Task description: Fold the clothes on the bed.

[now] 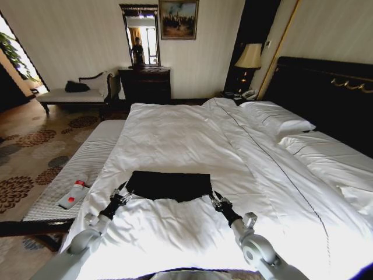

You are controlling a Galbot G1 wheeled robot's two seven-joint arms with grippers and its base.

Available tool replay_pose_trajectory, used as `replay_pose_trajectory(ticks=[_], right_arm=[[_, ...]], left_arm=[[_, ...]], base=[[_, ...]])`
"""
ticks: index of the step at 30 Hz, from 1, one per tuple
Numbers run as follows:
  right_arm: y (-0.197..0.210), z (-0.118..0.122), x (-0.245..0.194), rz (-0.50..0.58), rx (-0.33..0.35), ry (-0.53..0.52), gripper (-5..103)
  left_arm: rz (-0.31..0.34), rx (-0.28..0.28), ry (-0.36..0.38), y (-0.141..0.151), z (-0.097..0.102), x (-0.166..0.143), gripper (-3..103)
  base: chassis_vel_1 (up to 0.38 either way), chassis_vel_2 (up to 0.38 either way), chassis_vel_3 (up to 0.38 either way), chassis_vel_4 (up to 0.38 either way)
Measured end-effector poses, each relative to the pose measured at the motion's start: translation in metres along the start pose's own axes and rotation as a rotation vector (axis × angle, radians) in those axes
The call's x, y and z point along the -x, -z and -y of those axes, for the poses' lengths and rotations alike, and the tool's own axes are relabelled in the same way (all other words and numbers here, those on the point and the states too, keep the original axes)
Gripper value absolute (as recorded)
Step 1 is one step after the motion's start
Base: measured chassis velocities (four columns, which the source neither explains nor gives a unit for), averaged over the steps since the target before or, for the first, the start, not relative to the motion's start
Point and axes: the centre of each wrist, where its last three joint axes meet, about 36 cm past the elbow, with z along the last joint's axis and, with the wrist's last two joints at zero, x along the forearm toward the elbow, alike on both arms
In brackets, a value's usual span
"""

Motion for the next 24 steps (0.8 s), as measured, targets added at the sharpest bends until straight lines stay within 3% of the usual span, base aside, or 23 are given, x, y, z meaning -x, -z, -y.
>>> replay_pose_trajectory(ticks=[1,3,5,6,8,11,15,17,19,22,24], right_arm=[[0.007,0.003,0.006,0.011,-0.006,-0.01,65],[0.011,0.005,0.009,0.016,-0.011,-0.015,65],[0.018,0.01,0.017,0.023,-0.018,-0.019,76],[0.018,0.01,0.017,0.023,-0.018,-0.019,76],[0.028,0.013,0.035,0.027,-0.03,-0.002,86],[0.032,0.018,0.061,0.034,-0.062,0.02,96],[0.029,0.021,0.074,0.031,-0.09,0.029,99],[0.018,0.024,0.094,0.03,-0.154,0.055,100],[0.014,0.024,0.099,0.025,-0.166,0.063,100],[-0.007,0.016,0.113,0.003,-0.198,0.095,100],[-0.015,0.012,0.117,-0.005,-0.21,0.105,100]], left_arm=[[0.005,0.001,0.027,0.005,0.003,0.002,90],[0.006,0.0,0.046,0.007,0.005,0.003,90],[0.007,0.013,0.09,0.013,0.009,0.007,98],[0.007,0.013,0.09,0.013,0.009,0.007,98],[-0.005,0.056,0.155,0.021,0.011,0.011,100],[-0.045,0.078,0.149,0.035,0.016,0.016,100],[-0.052,0.073,0.127,0.038,0.023,0.023,100],[-0.051,0.058,0.092,0.041,0.037,0.042,100],[-0.047,0.047,0.086,0.04,0.042,0.051,100],[-0.064,-0.038,0.067,0.032,0.065,0.092,100],[-0.082,-0.054,0.072,0.025,0.068,0.102,100]], base=[[0.0,0.0,0.0,0.0],[0.0,0.0,0.0,0.0],[0.0,0.0,0.0,0.0],[0.0,0.0,0.0,0.0],[0.0,0.0,0.0,0.0],[0.0,0.0,0.0,0.0],[0.0,0.0,0.0,0.0],[0.0,0.0,0.0,0.0],[0.0,0.0,0.0,0.0],[0.0,0.0,0.0,0.0],[0.0,0.0,0.0,0.0]])
